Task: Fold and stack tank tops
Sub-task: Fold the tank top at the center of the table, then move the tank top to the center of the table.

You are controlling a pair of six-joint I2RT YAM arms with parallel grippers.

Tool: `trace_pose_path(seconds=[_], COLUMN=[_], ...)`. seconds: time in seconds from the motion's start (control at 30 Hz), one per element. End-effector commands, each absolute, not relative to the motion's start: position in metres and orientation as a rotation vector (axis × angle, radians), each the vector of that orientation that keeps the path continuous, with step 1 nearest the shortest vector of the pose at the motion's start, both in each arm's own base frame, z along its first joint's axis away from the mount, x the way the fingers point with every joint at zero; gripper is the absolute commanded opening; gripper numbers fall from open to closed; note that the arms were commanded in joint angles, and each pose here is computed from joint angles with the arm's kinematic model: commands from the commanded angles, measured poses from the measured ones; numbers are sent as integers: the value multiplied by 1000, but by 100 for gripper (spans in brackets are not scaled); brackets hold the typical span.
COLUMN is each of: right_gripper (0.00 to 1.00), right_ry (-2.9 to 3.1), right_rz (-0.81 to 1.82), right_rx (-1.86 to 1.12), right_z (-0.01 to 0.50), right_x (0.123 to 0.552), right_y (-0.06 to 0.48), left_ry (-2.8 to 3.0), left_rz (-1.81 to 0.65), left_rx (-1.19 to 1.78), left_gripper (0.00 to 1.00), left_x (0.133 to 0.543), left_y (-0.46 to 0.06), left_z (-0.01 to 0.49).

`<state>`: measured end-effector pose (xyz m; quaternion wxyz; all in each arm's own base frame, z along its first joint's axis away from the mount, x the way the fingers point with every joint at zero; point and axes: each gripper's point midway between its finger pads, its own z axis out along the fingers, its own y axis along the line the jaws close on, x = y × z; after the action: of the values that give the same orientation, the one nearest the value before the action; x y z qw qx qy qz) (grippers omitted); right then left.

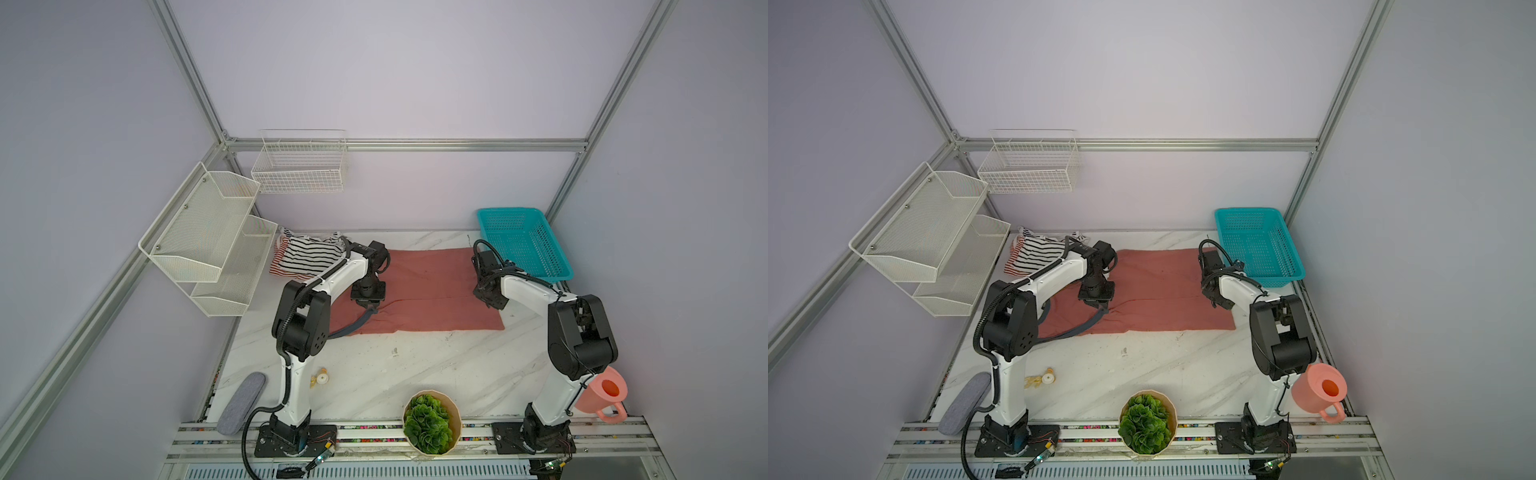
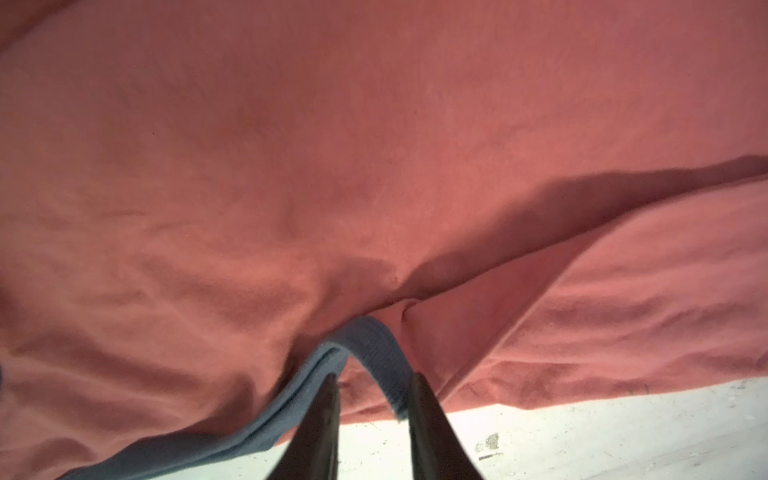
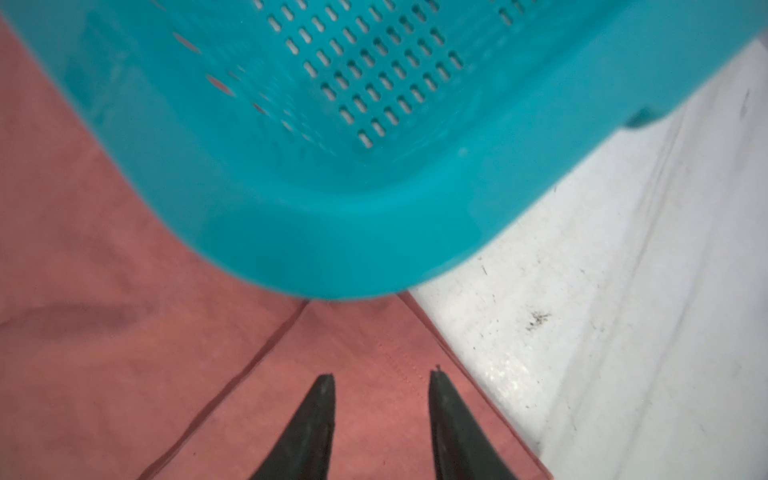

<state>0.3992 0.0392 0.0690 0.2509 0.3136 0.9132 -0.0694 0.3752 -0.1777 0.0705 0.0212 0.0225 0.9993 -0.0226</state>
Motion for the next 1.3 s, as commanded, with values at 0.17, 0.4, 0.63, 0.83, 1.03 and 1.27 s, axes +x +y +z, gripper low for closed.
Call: trace_pose_path(seconds=[0.17,0.4,0.63,0.83,1.03,1.27], right_gripper=[60,62,56,16,0,0], right_ry=[2385,2353,2385,2436,2528,2667], right_rz=[-62,14,186,277,348,290], right_rx=[867,838,763,700,616,548], right_z=[119,139,139,124,93,42], right_x=[401,392,386,379,380,377], right_y=[42,45,67,91,122,143], left_ry=[2927,2811,2830,2875,2960,3000], left_rz=[-107,-47,-87,-239,-308,-324], left_rx=[-30,-54,-72,-25,-24,-33], left_gripper=[54,76,63,30,18,18], left_x=[417,426,395,366,360,365], left_y=[-170,-150,-151,-187,-207,-216], left_z=[126,172,175,148,109,80])
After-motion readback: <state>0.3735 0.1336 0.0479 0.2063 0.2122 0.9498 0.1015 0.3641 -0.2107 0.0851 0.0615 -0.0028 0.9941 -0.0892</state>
